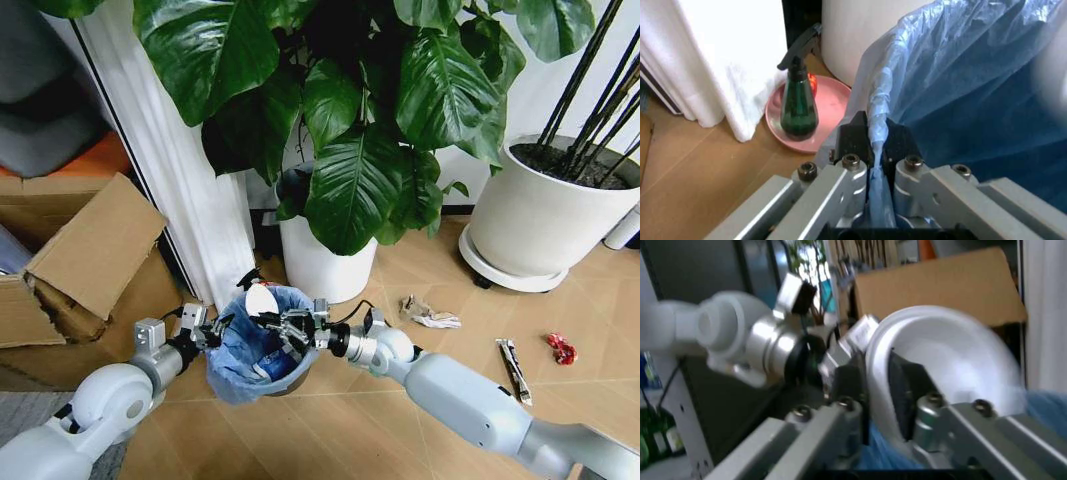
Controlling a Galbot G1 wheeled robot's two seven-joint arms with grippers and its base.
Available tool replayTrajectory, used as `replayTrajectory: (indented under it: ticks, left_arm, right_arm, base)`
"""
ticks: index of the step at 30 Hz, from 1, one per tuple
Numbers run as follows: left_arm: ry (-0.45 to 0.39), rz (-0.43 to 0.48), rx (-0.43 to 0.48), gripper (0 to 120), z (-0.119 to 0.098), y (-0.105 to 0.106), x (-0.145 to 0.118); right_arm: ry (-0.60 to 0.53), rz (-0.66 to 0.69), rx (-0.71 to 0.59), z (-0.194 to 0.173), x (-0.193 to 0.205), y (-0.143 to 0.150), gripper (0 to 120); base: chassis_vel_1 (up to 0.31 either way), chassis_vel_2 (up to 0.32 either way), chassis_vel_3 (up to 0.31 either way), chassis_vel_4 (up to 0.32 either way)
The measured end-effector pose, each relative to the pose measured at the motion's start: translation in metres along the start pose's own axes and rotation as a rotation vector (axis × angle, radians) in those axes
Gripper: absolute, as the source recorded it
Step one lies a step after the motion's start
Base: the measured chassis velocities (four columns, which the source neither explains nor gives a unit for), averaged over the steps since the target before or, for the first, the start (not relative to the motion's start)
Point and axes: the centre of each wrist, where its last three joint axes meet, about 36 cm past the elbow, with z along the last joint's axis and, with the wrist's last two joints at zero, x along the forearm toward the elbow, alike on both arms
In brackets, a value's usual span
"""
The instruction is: Pick up the trash bin and place the garbage on the floor into it.
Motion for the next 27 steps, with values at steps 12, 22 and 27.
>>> replayTrajectory:
  ticks: [12,22,27]
  left_arm:
    - [-0.009,-0.01,0.005,0,-0.002,0.0,0.0]
    - [-0.009,-0.014,0.007,0,-0.002,0.0,0.0]
    - [-0.015,-0.019,0.009,0,-0.004,0.001,-0.001]
  right_arm:
    - [0.1,0.044,0.06,-0.025,0.04,-0.007,58]
    - [0.101,0.087,0.084,-0.035,0.057,-0.008,93]
    - [0.133,0.086,0.095,-0.04,0.066,-0.007,100]
  base:
    - [0.0,0.0,0.0,0.0]
    - [0.0,0.0,0.0,0.0]
    - [0.0,0.0,0.0,0.0]
